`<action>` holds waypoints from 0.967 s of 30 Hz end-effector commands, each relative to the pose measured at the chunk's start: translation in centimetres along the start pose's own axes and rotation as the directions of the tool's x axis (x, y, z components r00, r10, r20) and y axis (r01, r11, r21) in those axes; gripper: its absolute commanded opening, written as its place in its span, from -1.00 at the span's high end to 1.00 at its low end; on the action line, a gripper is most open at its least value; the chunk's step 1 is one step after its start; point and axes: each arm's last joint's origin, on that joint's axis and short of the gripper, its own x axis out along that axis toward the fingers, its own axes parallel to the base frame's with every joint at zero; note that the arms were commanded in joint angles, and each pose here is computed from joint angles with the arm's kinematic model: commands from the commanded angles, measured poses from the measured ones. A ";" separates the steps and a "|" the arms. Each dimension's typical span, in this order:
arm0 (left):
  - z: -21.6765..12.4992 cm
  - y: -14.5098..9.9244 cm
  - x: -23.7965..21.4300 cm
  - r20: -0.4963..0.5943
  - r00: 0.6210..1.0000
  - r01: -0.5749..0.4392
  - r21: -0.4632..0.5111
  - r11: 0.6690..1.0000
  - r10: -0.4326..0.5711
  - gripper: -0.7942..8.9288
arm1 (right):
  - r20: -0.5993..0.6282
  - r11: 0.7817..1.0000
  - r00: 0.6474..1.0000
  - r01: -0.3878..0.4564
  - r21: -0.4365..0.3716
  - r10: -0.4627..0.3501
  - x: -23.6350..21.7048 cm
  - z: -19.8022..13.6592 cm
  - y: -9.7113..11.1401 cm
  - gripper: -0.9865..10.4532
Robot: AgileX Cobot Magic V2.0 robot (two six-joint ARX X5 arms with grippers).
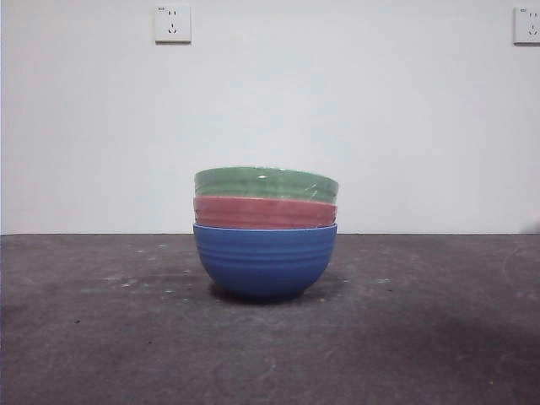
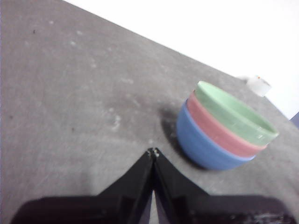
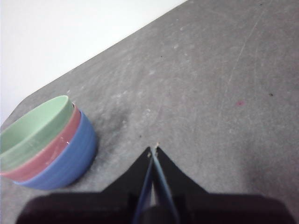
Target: Pick up the green bowl on the top,put the green bowl on the left,pick up the red bowl in the middle,put the red bowl on the right
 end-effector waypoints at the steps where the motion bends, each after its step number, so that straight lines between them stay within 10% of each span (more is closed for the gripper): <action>1: 1.5 -0.9 -0.5 0.002 1.000 0.003 0.000 1.000 -0.003 0.85 | 0.038 1.000 0.999 -0.022 -0.009 0.023 -0.7 1.9 1.2 0.85; 11: 7.7 -3.8 0.1 -0.064 0.998 0.022 0.056 0.998 -0.019 0.85 | 0.027 0.985 0.999 -0.013 -0.174 0.018 -1.5 8.8 5.0 0.85; 20: 13.1 -5.8 2.4 -0.282 0.951 0.191 0.229 0.954 -0.123 0.85 | -0.125 0.916 0.990 0.004 -0.402 -0.059 -0.2 14.3 7.9 0.83; 29: 15.0 -6.8 5.7 -0.536 0.831 0.315 0.231 0.921 -0.150 0.84 | -0.375 0.869 0.924 -0.242 -0.431 0.071 2.8 15.6 8.8 0.82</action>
